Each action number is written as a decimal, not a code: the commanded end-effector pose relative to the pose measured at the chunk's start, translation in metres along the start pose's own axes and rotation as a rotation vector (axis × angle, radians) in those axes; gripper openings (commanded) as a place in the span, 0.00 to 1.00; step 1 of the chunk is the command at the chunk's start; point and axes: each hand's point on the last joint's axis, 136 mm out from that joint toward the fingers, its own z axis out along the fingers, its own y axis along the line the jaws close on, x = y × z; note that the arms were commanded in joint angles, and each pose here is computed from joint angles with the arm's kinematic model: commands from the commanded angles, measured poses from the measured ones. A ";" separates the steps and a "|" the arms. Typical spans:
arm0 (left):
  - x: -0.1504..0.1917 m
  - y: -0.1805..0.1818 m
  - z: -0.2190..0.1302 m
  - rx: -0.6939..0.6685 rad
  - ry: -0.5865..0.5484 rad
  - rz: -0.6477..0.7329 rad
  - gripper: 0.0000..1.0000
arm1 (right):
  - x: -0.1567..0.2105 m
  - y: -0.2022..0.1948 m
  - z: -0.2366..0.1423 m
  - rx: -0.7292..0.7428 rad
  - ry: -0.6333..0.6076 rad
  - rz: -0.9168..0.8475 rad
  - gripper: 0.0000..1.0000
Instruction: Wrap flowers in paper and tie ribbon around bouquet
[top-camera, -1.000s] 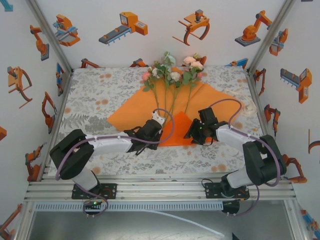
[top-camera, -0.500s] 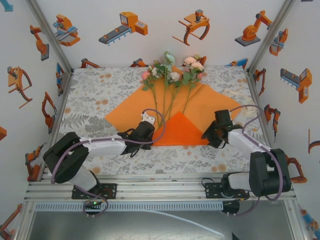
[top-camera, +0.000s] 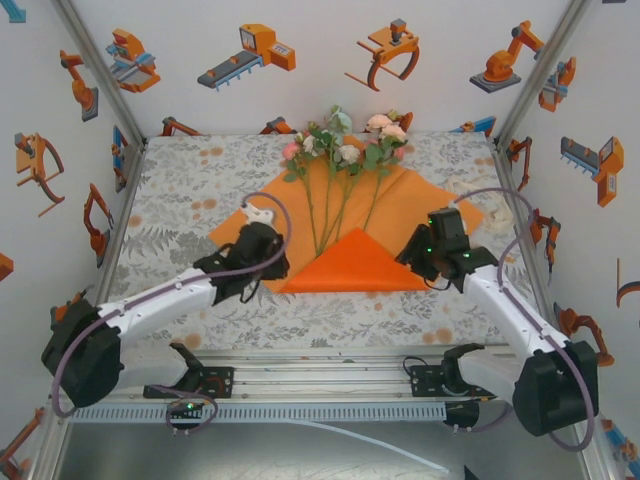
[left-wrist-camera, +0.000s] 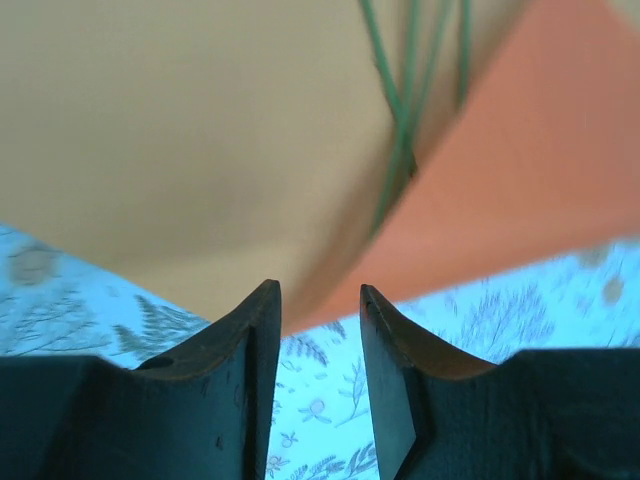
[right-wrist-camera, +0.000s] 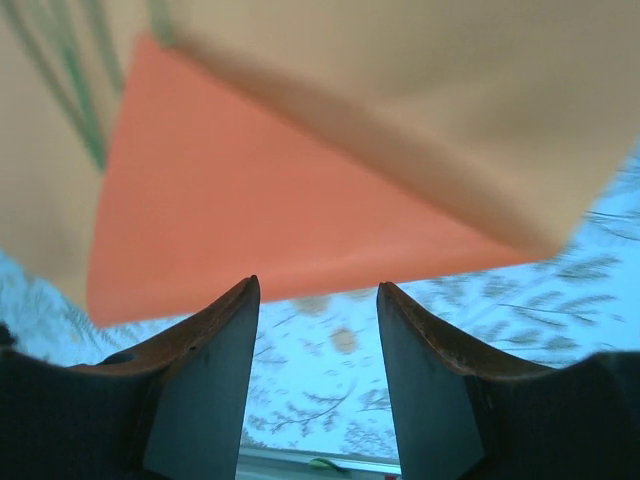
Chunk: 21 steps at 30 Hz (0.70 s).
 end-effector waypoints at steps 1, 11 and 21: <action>-0.012 0.062 -0.008 -0.141 0.021 -0.243 0.39 | 0.012 0.050 0.002 -0.075 0.017 -0.074 0.49; -0.035 0.207 0.020 -0.264 -0.038 -0.678 0.55 | 0.076 0.116 0.049 -0.134 0.155 -0.159 0.49; -0.022 0.184 0.079 -0.084 0.074 -0.699 0.66 | 0.102 0.078 0.067 -0.035 0.197 -0.184 0.49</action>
